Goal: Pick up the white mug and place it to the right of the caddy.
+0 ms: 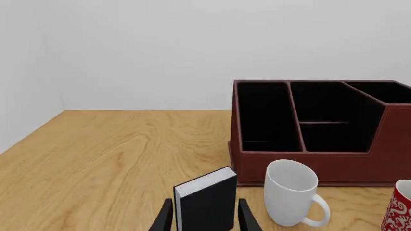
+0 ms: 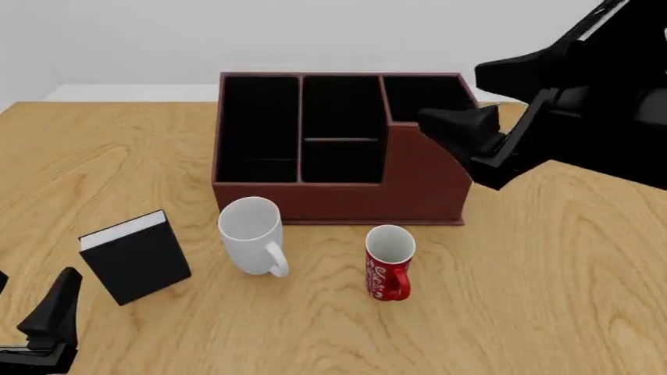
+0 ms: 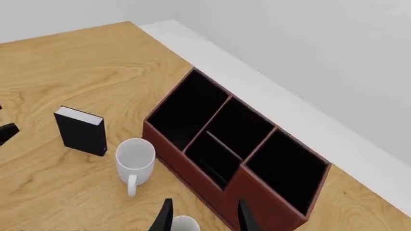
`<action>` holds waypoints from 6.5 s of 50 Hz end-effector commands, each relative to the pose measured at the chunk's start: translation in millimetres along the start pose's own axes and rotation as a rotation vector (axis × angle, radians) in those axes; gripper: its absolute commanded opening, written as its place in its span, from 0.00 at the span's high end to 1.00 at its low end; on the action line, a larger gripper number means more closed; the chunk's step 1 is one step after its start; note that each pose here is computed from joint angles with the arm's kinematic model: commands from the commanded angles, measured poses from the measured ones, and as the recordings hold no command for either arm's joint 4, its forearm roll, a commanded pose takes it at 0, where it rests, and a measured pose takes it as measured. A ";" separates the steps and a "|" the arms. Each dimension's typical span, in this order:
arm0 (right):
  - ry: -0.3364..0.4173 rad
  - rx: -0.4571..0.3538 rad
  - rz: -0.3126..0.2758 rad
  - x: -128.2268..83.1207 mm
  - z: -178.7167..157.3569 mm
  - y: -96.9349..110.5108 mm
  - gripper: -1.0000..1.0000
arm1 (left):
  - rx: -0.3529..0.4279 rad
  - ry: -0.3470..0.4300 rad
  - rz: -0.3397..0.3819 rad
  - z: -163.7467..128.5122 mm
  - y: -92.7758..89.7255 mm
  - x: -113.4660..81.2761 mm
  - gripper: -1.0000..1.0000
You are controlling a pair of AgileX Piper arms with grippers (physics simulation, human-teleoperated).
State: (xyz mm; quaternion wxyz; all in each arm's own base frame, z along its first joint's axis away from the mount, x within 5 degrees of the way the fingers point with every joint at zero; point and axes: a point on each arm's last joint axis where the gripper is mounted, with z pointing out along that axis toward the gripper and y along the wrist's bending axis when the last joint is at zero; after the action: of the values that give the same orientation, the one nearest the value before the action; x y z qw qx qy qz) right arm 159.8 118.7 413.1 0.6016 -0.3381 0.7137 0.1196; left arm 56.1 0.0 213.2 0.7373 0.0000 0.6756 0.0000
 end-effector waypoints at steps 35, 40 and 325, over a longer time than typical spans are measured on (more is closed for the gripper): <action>0.162 -0.163 0.085 9.8 105.9 45.5 0.00 | 0.000 0.000 0.000 0.0 0.0 0.0 0.00; 0.177 -0.167 0.094 12.9 113.5 48.1 0.00 | 0.000 0.000 0.000 0.0 0.0 0.0 0.00; 0.199 -0.266 0.033 -10.6 142.0 82.0 1.00 | 0.000 0.000 0.000 0.0 0.0 0.0 0.00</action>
State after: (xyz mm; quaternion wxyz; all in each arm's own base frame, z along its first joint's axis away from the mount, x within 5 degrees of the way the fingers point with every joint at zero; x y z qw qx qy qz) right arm 227.0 280.0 339.8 0.4441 -0.4146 0.7722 0.1862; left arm 56.1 0.0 213.2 0.7373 0.0000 0.6756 0.0000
